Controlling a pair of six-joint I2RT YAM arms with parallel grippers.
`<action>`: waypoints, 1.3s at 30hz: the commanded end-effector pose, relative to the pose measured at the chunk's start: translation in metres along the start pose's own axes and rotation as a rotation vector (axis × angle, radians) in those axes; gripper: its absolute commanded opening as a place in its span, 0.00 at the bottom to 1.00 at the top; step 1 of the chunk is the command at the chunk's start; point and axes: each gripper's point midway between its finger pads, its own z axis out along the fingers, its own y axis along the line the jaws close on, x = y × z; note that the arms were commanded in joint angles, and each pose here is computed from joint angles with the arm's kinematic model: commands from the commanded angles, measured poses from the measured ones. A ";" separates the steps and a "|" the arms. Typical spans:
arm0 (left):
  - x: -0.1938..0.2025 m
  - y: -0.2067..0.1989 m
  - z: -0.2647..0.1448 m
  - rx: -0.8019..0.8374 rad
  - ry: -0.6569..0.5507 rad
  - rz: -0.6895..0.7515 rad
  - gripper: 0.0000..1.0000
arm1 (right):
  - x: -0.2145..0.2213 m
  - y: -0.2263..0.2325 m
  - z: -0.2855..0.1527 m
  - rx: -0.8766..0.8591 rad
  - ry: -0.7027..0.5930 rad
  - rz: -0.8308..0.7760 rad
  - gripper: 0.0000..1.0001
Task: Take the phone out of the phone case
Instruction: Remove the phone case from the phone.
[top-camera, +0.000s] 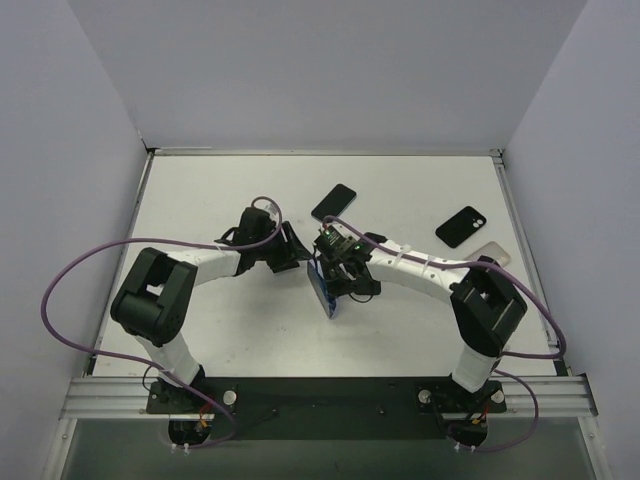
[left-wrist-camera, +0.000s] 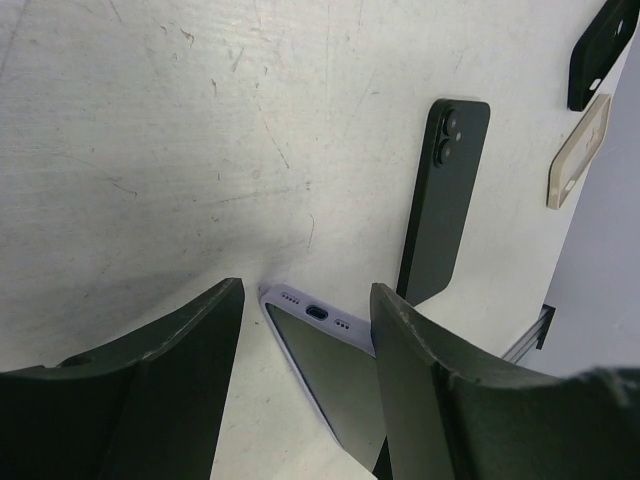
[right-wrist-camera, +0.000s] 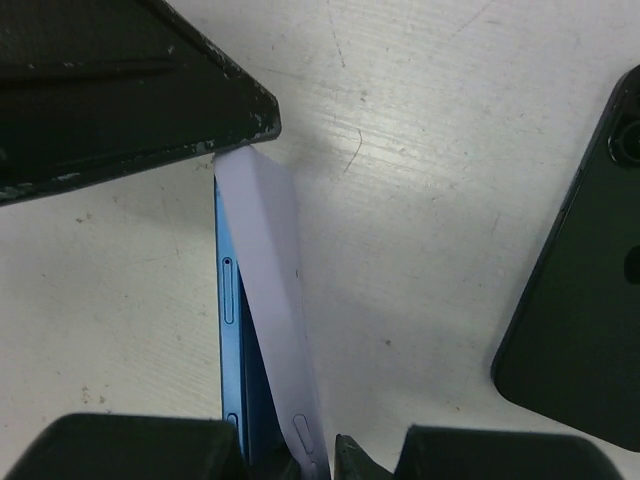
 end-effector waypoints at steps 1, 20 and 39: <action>0.099 0.007 -0.025 -0.001 0.381 -0.024 0.63 | -0.106 -0.001 -0.018 0.003 -0.381 0.140 0.12; 0.102 0.000 -0.032 0.043 0.385 -0.040 0.63 | -0.033 0.017 0.060 0.048 -0.139 0.057 0.14; 0.070 -0.010 -0.028 0.057 0.342 -0.040 0.63 | -0.056 -0.023 0.012 0.052 -0.239 0.174 0.00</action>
